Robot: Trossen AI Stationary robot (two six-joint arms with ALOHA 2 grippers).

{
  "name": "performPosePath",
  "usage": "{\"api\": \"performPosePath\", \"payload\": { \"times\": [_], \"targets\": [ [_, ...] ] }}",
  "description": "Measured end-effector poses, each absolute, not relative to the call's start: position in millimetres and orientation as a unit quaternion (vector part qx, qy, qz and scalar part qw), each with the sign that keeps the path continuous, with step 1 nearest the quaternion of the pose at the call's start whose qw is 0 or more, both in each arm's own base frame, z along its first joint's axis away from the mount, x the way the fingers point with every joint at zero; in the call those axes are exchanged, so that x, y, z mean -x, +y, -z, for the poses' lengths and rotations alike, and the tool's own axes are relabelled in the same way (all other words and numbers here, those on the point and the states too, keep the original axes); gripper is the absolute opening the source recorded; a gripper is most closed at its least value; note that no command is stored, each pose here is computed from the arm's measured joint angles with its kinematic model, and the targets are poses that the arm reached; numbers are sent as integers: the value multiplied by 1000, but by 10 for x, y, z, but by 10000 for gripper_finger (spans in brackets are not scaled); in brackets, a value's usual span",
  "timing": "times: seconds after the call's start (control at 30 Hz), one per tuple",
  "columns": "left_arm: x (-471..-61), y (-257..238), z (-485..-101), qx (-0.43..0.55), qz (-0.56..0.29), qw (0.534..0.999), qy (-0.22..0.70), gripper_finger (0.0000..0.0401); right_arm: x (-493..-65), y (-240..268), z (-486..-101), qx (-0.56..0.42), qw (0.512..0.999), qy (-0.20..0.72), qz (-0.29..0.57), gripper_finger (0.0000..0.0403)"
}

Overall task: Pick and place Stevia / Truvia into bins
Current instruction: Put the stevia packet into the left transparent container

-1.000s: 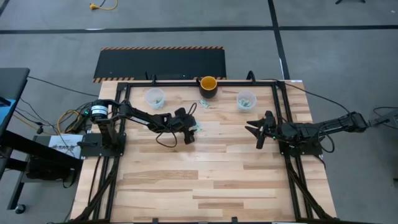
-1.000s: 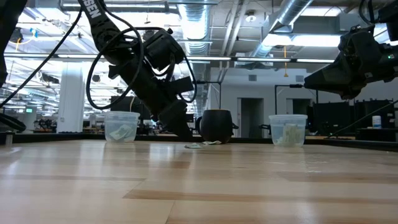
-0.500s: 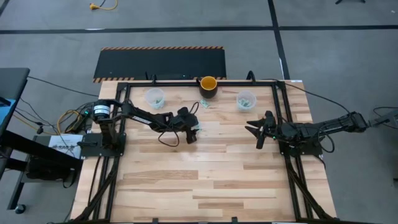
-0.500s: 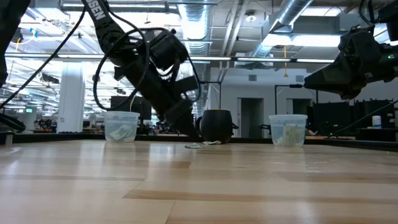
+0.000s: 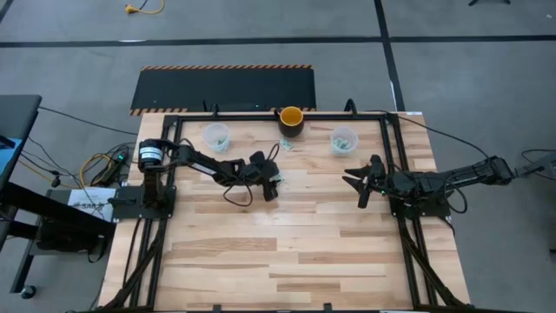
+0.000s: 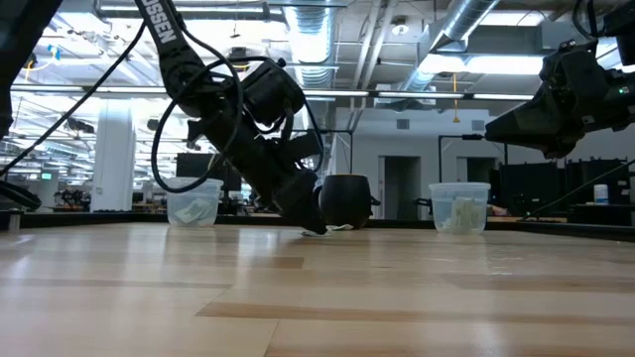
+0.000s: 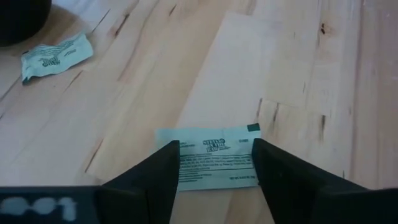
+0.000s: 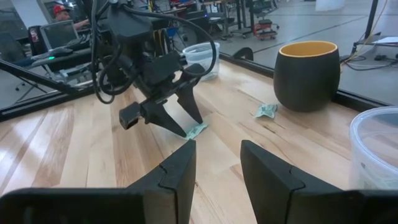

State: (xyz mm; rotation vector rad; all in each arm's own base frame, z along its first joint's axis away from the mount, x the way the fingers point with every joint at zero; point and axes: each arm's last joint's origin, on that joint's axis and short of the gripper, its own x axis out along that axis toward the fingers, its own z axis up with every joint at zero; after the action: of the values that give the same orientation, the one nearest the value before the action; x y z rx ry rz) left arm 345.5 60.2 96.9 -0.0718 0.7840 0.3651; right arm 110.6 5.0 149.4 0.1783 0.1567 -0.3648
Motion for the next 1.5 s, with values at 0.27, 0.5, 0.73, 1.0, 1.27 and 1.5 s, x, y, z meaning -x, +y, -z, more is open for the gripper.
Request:
{"api": "performPosePath", "payload": {
  "times": [0.27,0.5,0.73,1.0,1.27,1.5],
  "targets": [
    [-3451,540,-954,34,-182,904,385,82,-1105,50,-1494,-88,976,78,181,121],
    [-3450,508,-948,33,-192,902,384,10,-1105,50,-1493,-88,976,78,181,121],
    [-3445,437,-972,27,-203,901,383,2,-1105,50,-1493,-88,976,78,181,121],
    [-3398,314,-1209,-39,-250,896,366,0,-1105,50,-1494,-88,976,78,181,121],
    [-3301,213,-1706,-80,-309,898,304,0,-1105,50,-1495,-89,976,78,181,121],
    [-2879,211,-2267,-114,-421,853,288,0,-1105,50,-1494,-89,976,78,181,121]
  ]
}}
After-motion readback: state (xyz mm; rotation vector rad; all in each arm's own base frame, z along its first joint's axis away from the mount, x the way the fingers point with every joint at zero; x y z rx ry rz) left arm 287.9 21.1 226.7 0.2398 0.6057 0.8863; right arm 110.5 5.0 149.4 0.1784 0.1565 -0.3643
